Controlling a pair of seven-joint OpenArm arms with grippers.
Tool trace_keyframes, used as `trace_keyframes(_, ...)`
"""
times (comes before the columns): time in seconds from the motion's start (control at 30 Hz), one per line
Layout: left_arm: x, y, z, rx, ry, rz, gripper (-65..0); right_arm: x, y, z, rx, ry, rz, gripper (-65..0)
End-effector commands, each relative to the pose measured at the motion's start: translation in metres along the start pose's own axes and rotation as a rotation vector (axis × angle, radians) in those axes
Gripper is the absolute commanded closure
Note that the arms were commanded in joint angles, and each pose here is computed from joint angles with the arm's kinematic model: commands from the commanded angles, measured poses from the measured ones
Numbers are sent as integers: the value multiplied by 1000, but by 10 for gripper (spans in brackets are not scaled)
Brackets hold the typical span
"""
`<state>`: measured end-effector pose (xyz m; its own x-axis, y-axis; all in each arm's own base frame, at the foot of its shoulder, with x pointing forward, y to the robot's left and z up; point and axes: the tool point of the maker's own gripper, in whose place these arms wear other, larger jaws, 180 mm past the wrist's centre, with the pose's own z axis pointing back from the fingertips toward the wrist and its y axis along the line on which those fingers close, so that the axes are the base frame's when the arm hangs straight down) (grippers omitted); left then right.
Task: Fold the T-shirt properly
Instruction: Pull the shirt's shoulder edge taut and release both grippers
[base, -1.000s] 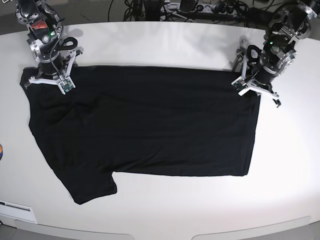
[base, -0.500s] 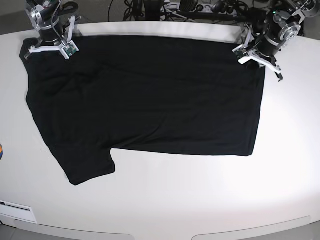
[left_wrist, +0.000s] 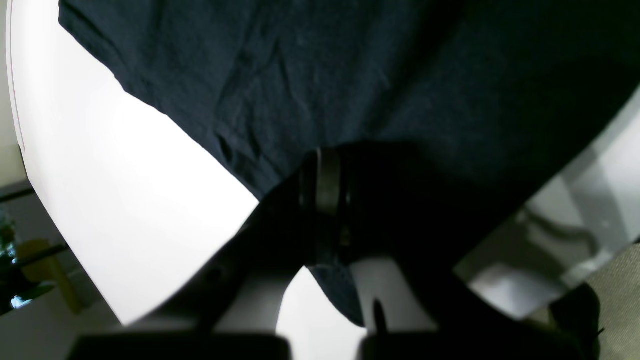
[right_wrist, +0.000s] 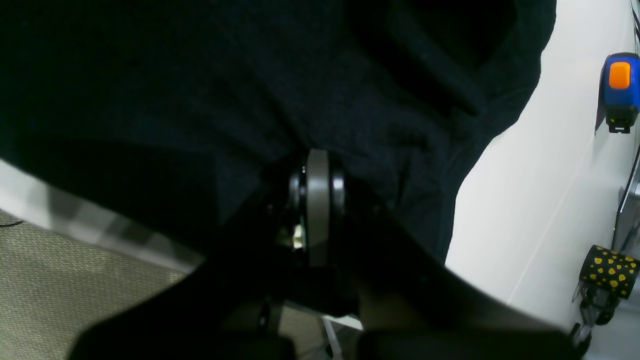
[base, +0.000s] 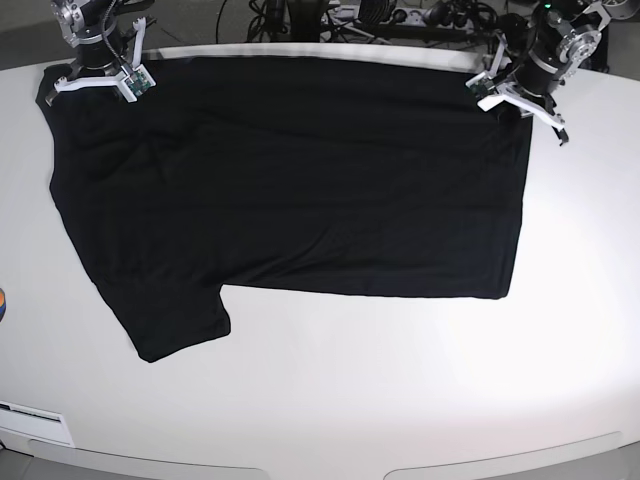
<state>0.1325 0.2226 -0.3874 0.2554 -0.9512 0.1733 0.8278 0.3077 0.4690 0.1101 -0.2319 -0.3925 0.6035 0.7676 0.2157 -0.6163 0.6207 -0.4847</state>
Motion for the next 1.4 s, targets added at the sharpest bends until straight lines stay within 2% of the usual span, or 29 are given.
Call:
trace_keyframes(0.0,-27,-28,4,-120,117,-16,0,-12,1,1,16,52,16,0)
trace_keyframes(0.23,-26,-36,15,-147,150,-27,0,-19,6,3,35,82,20,0)
trace_keyframes(0.53,1,-36,29,-146,72,-30,0,-25,15,7,58,96,20,0)
trace_keyframes(0.7,1,-22,27,-77,69,-89,0,-27,18,7,74,104,-12,0)
trace_keyframes(0.8,4,-10,26,-44,42,-87,0,-29,26,8,119,120,-27,0)
trace_keyframes(0.97,4,19,26,34,26,-67,0,-30,26,8,118,127,-28,0)
trace_keyframes(1.1,3,33,26,52,12,-13,0,-33,26,8,117,139,-27,0)
trace_keyframes(1.37,6,41,27,75,-8,-12,0,-35,32,10,130,164,-47,0)
